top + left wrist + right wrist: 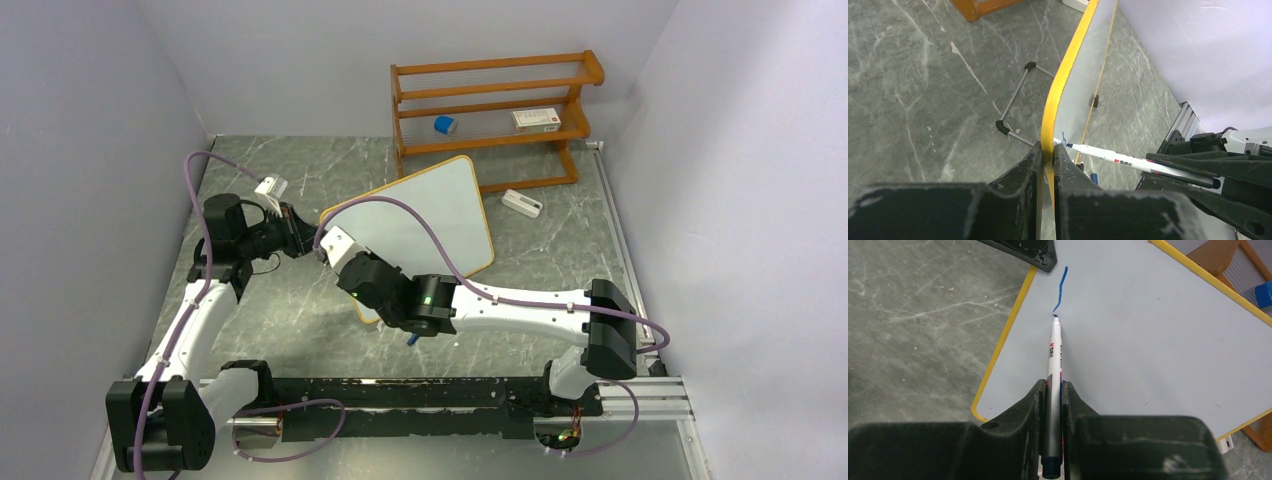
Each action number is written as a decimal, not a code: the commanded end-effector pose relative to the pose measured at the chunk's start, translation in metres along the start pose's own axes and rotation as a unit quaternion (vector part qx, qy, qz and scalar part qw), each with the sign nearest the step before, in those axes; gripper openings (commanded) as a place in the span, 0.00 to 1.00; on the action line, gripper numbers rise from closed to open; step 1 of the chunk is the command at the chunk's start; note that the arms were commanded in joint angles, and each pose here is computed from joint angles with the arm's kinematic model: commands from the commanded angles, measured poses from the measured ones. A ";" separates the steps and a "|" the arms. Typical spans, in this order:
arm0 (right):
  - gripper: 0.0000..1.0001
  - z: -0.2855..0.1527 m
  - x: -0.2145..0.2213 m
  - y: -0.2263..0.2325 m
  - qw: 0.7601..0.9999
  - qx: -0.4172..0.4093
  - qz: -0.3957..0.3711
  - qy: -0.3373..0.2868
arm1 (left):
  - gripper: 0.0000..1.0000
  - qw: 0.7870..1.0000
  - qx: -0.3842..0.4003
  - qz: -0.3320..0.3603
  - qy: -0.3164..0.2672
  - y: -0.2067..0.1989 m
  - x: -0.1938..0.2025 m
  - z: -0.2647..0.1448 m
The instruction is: Write a sentence on the whiteboard
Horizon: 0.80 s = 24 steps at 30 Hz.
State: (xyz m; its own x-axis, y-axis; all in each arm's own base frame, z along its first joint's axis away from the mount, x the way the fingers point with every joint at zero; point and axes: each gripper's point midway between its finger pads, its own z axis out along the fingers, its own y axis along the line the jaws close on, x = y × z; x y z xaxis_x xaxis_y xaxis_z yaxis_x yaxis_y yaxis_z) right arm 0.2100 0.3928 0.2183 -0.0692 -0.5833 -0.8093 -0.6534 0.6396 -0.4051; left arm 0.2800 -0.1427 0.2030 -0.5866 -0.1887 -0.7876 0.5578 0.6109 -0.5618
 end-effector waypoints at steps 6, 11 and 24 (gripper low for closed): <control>0.00 -0.002 -0.010 -0.002 1.000 0.008 0.006 -0.019 | 0.05 1.000 0.007 -0.012 0.025 -0.001 0.014 0.003; 0.00 -0.001 -0.015 -0.006 1.000 0.016 0.002 -0.026 | 0.05 1.000 0.006 -0.012 0.025 -0.001 0.014 0.004; 0.00 0.001 -0.023 -0.016 0.999 0.036 0.002 -0.036 | 0.05 1.000 0.008 -0.012 0.026 -0.002 0.014 0.003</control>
State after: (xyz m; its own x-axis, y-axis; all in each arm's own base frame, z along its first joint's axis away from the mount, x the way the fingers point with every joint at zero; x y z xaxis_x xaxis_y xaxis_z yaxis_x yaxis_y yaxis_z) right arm 0.2169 0.3950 0.2295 -0.0278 -0.5757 -0.8172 -0.6264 0.6471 -0.4346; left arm 0.2801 -0.1431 0.2033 -0.5859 -0.1883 -0.7882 0.5608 0.6080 -0.5621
